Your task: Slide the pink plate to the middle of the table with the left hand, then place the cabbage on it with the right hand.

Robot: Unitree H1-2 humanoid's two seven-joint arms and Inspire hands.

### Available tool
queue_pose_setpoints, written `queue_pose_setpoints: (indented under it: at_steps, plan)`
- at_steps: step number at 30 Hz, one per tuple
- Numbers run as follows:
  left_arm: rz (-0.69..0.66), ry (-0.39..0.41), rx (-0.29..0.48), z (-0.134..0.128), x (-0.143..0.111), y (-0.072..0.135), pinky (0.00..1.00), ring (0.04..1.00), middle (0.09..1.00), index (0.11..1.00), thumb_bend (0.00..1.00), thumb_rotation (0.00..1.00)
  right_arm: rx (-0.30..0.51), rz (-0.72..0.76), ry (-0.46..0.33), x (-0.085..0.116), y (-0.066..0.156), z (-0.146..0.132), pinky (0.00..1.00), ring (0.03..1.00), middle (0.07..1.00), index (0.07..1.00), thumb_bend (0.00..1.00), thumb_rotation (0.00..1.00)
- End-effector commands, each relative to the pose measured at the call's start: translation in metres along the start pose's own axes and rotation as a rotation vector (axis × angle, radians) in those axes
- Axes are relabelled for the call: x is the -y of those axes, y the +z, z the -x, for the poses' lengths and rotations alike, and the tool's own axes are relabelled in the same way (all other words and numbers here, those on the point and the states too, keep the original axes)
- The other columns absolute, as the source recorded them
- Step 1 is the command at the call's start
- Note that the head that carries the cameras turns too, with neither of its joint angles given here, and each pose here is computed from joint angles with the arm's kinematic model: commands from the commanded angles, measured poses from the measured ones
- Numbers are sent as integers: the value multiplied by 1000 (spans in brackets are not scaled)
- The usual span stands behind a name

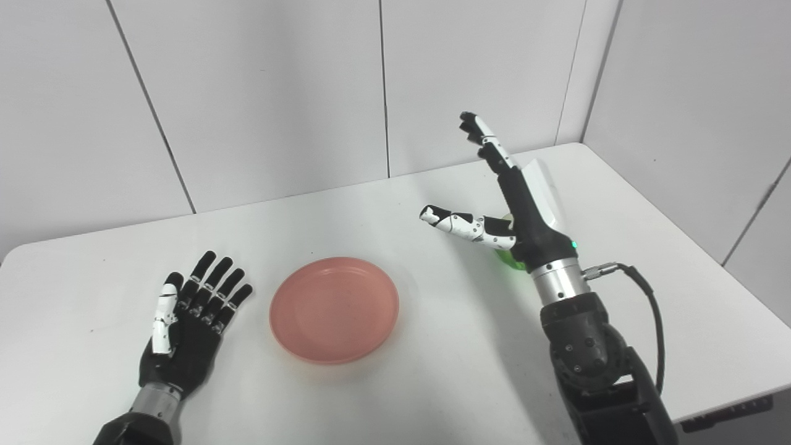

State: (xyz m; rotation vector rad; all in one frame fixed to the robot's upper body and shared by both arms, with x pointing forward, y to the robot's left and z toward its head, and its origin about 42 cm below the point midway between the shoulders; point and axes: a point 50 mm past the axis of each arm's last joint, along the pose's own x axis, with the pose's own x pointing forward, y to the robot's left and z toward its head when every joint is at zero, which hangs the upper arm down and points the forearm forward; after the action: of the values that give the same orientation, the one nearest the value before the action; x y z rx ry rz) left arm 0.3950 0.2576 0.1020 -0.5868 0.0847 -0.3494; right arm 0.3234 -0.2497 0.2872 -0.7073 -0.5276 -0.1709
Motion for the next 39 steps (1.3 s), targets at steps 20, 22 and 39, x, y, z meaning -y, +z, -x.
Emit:
queue_pose_setpoints:
  at_steps: [20,22,39]
  plan:
    - [25,136,-125,39,-47,-39,858,876,892,885,536,789,-206,262,-50,89,-51,-2,882,984,1000,1000,1000,565]
    - [18,145,-125,40,-48,-38,848,866,884,879,540,788,-241,273,-24,88,-59,-2,870,986,1000,1000,1000,566]
    - [6,158,-103,46,-45,-22,824,843,863,856,526,779,-375,242,181,55,-113,-22,877,997,1000,1000,1000,593]
